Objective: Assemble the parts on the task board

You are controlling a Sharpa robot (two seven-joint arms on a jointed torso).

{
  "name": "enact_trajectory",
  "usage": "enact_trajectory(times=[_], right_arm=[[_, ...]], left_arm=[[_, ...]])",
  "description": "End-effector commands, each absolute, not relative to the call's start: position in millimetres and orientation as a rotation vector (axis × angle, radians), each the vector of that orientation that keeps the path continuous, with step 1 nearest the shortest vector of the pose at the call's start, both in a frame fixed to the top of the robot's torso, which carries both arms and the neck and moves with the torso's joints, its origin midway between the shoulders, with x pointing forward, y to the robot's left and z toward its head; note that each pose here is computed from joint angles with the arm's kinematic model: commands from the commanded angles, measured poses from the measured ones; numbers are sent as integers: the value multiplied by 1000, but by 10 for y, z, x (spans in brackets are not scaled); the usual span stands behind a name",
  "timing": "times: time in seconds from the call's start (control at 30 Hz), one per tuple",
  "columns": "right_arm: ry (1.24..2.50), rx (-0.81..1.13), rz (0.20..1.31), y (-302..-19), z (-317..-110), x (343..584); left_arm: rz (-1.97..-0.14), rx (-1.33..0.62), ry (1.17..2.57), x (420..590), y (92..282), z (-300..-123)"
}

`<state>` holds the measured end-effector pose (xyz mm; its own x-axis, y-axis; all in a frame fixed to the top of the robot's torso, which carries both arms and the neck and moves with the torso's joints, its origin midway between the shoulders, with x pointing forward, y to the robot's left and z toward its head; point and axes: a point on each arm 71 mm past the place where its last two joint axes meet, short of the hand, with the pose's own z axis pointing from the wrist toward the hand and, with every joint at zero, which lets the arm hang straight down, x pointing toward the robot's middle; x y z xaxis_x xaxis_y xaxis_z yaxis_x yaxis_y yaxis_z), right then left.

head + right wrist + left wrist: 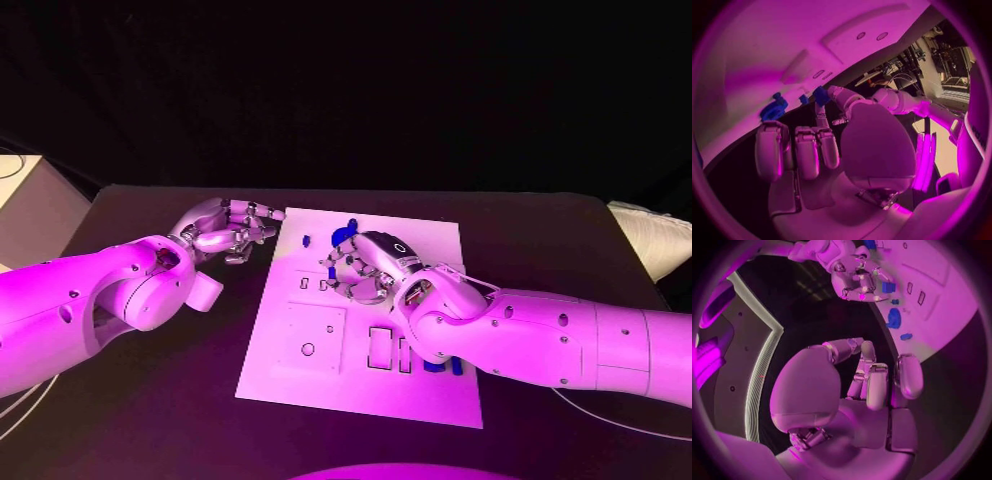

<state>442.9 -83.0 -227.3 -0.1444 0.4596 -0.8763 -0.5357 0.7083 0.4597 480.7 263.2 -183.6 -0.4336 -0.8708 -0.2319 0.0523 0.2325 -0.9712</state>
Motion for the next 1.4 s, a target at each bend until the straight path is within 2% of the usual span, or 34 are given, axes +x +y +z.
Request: enact_trajectory(times=[0.03, 1.4], right_arm=[[1500, -104, 862, -802, -2309, 4411], [1556, -125, 852, -744, -2385, 4399]], left_arm=[[-1368, -836, 1565, 4820, 2649, -1799], [-1373, -834, 1596, 4822, 2629, -1817]])
